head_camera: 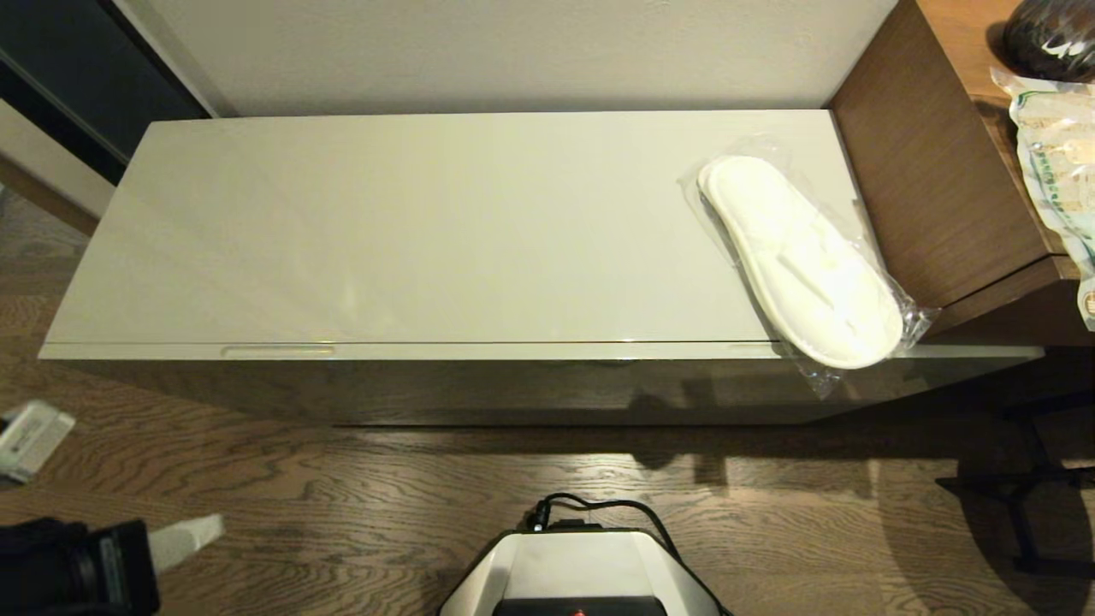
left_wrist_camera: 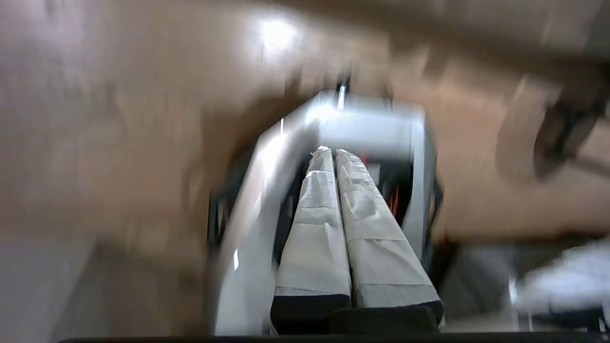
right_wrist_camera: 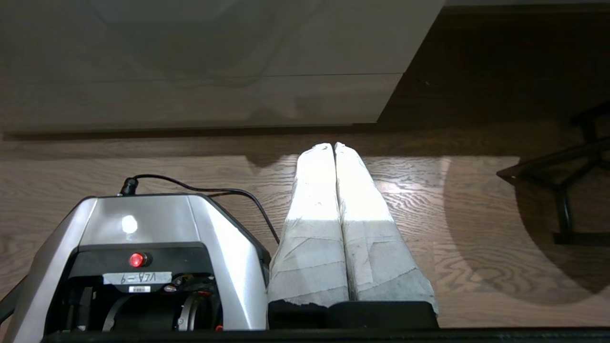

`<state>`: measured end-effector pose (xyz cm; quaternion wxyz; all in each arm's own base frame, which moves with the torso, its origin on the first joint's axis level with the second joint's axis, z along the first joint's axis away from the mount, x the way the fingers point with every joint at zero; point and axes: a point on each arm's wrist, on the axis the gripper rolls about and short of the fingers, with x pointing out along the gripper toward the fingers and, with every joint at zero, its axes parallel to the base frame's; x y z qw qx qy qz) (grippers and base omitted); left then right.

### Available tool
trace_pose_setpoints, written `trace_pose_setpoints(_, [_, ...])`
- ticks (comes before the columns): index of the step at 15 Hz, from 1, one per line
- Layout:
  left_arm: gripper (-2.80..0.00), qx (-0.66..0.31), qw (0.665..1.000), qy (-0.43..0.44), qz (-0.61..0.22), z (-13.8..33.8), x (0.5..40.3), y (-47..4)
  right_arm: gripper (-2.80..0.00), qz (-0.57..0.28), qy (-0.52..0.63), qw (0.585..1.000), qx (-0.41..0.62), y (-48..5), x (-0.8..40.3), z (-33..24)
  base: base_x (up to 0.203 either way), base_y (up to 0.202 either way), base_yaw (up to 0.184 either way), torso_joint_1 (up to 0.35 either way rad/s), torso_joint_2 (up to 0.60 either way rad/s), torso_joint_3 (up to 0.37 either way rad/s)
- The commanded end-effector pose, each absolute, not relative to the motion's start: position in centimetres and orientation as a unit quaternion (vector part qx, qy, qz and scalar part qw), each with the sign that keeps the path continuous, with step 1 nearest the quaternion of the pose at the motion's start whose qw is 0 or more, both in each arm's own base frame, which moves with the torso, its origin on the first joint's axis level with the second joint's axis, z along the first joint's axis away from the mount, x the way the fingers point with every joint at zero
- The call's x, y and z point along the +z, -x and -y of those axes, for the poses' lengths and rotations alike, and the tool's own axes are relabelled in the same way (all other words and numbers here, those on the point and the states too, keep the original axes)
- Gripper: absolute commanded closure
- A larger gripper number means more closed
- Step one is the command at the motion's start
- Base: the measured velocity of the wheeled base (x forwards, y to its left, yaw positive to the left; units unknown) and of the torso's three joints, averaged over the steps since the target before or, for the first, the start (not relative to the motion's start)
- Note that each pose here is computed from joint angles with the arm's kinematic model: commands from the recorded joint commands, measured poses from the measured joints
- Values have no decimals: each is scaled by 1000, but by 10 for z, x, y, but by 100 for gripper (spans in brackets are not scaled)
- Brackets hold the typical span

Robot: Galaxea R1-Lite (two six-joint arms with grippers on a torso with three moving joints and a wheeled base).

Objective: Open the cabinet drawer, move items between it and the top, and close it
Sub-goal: Open the drawer

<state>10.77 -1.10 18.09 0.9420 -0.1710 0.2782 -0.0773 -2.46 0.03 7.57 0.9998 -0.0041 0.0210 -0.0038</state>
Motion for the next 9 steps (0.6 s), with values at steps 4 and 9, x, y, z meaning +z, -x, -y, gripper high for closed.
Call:
trace_pose_setpoints(4, [0,-23,958,164,-236,14,163,-207,0,-22,4,1000,-3,25,76,0,0,0,0,0,0,0])
trace_pose_setpoints(9, [0,-12,970,163,-179,14,181,-229,0,-22,5,1000,-3,25,76,0,0,0,0,0,0,0])
